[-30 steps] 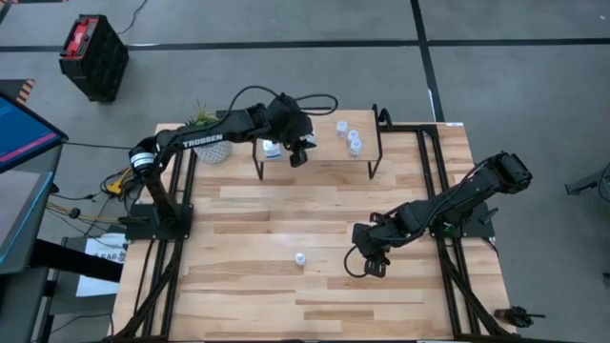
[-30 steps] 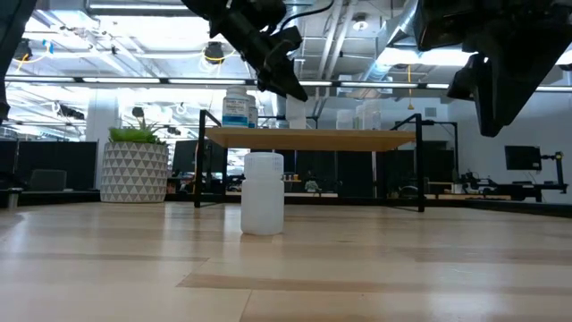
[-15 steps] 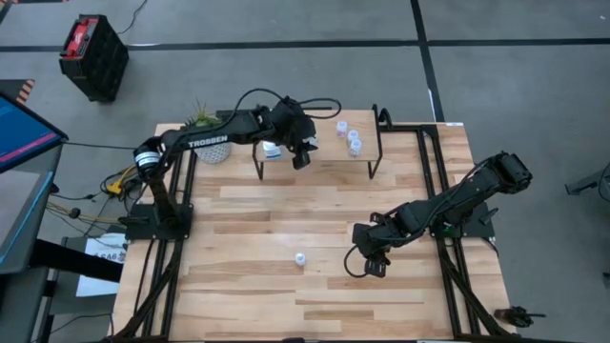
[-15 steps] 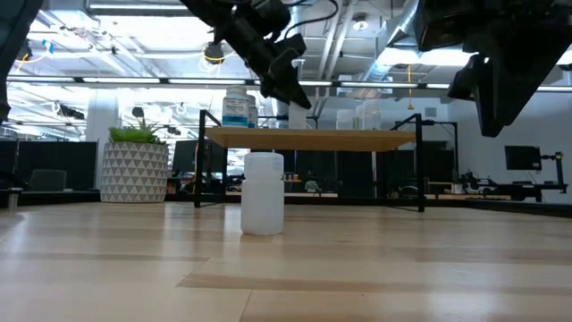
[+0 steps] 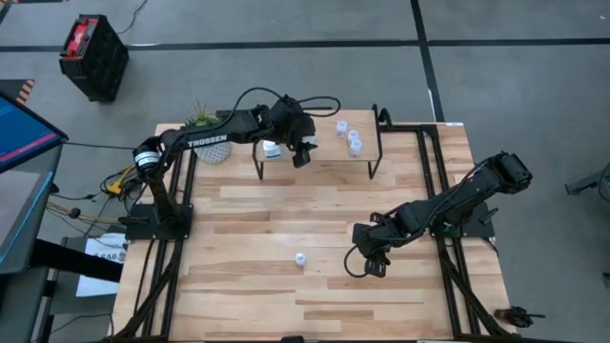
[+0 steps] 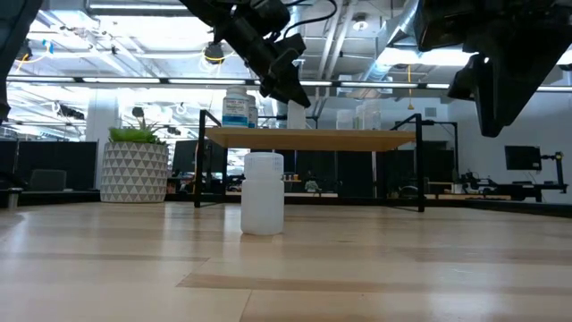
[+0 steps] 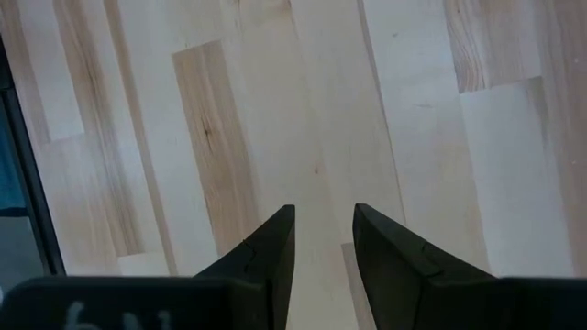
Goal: Pick and place medicine bottles onto shelf by color
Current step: Align the white pill bottle with the other white pill bottle on the shelf
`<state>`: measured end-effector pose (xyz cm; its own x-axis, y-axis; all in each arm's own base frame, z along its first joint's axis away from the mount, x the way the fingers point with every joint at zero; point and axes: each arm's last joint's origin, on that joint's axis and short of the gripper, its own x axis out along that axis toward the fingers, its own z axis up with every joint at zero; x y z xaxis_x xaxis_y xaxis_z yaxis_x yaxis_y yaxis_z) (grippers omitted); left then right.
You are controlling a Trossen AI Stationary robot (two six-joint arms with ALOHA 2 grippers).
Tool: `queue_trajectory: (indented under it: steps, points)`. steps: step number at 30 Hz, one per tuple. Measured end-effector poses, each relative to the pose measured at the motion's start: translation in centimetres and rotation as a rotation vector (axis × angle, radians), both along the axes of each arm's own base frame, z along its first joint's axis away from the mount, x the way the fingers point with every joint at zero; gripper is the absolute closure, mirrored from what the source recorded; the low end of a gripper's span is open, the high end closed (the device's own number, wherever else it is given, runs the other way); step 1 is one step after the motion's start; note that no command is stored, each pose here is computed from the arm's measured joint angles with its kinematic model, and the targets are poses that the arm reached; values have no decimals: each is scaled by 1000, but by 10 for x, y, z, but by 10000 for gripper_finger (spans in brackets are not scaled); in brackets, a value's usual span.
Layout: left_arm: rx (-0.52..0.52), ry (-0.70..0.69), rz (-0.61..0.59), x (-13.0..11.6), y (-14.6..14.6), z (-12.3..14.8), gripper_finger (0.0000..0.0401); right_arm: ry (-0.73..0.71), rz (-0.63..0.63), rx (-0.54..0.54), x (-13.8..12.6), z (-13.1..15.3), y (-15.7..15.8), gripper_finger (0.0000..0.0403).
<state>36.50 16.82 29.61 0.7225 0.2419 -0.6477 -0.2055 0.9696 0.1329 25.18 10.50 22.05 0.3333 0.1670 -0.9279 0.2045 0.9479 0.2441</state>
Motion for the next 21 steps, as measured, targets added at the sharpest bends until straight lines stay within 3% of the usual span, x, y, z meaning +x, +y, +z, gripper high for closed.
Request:
queue_trajectory:
  steps: [6,13,18,21]
  points:
    - [15,-10,-8,0,0,4,222,0,0,0,0,0,0,267]
    - [20,-69,-52,1,-15,56,221,7,-22,7,0,0,0,267]
    - [-58,23,-142,-10,-43,87,220,12,-32,11,-1,0,1,267]
    - [-149,115,-195,-15,-64,88,220,12,-26,11,-1,0,2,267]
